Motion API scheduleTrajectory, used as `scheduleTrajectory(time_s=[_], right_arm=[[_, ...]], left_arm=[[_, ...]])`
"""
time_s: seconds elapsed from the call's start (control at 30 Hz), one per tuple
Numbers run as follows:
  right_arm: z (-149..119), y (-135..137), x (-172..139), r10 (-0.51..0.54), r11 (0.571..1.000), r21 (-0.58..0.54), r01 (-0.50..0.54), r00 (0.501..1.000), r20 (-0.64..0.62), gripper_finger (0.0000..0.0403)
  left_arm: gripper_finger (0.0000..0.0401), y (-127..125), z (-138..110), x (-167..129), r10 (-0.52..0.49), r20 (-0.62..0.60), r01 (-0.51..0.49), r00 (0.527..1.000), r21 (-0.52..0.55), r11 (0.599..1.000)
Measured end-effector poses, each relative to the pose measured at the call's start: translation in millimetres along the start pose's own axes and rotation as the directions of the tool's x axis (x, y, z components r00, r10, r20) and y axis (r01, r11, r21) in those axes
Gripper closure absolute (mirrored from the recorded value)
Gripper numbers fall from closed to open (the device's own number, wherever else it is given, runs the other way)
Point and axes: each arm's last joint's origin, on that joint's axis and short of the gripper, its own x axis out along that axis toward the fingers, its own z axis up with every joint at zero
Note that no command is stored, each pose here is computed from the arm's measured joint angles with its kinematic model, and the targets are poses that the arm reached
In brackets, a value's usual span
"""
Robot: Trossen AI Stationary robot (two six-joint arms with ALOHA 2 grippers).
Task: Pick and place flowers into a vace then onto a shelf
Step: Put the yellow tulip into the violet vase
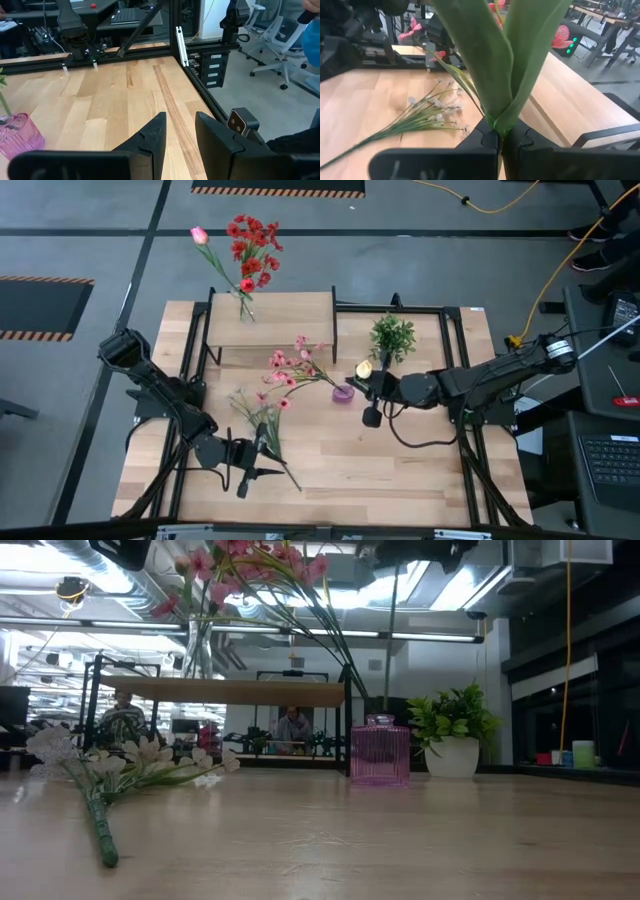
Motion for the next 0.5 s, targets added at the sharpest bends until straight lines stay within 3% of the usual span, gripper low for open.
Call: scheduleTrajectory(time_s=[0.5], right_arm=[[-7.3,-4.1,11.6,-0.033,0.999,0.039,0.034,0.999,-0.041,0.0403]], left_arm=[[0.0304,0.0,0.0,0.0,0.002,0.0,-0.002,1.0,0.003,1.0]])
